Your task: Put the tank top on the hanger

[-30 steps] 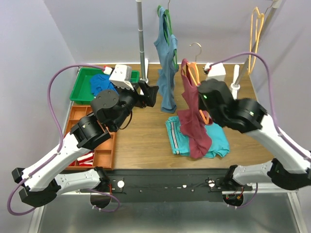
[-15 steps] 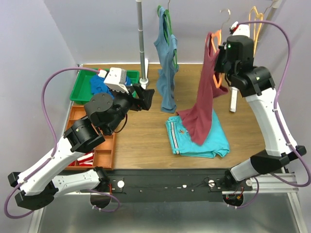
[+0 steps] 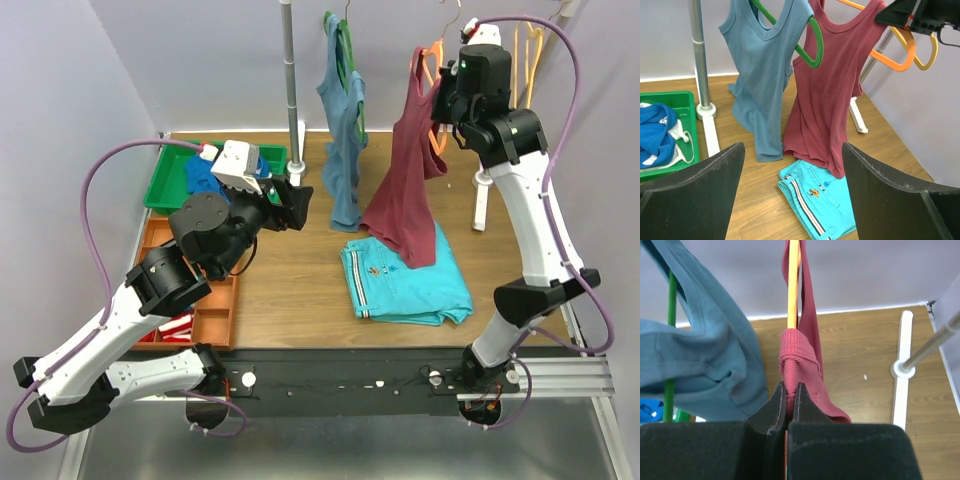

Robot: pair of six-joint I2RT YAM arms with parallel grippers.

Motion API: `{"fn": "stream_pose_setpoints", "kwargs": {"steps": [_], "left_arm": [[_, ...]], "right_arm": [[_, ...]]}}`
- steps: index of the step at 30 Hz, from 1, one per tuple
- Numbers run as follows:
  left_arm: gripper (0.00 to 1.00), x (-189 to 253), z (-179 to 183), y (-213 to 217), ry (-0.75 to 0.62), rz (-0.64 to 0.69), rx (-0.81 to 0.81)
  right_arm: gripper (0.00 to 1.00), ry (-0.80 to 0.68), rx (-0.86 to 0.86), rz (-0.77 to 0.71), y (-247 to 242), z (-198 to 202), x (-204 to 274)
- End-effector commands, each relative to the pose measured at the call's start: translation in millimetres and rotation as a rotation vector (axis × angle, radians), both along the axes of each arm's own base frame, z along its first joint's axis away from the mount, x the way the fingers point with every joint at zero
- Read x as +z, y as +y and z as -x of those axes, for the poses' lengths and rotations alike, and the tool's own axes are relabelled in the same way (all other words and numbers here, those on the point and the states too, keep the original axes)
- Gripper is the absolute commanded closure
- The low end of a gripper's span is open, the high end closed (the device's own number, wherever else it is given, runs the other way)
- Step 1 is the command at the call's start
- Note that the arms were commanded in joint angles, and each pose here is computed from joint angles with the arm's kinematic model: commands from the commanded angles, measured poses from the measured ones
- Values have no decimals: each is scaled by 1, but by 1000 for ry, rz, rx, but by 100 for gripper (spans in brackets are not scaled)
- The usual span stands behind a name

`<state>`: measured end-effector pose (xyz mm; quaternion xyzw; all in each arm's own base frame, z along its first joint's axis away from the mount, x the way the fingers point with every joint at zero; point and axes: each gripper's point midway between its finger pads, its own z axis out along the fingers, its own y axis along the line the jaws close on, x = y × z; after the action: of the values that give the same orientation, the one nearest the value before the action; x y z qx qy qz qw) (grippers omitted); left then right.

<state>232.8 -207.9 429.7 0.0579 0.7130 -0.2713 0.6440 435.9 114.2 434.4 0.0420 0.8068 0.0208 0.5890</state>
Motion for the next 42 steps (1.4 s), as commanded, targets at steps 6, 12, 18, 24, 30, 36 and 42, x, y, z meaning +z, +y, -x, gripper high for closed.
{"fn": "stream_pose_setpoints", "kwargs": {"steps": [6, 12, 18, 24, 30, 36, 42], "left_arm": [[14, 13, 2, 14, -28, -13, 32], [14, 15, 1, 14, -31, -28, 31], [13, 12, 0, 14, -31, -34, 37], [14, 10, 0, 15, -37, -39, 40], [13, 7, 1, 19, -37, -53, 48], [13, 5, 1, 18, -35, -49, 45], [13, 0, 1, 15, -27, -51, 37]], "right_arm": [[99, -190, 24, -31, -1, -14, 65], [99, -210, 33, -24, 2, -24, 64], [99, -227, 87, -30, 12, -29, 69], [99, -193, 138, -44, 24, -30, 52], [99, -189, 148, -75, 20, -9, 52], [99, -147, 162, -96, 17, 12, 36], [99, -139, 212, -132, 18, 41, 34]]}}
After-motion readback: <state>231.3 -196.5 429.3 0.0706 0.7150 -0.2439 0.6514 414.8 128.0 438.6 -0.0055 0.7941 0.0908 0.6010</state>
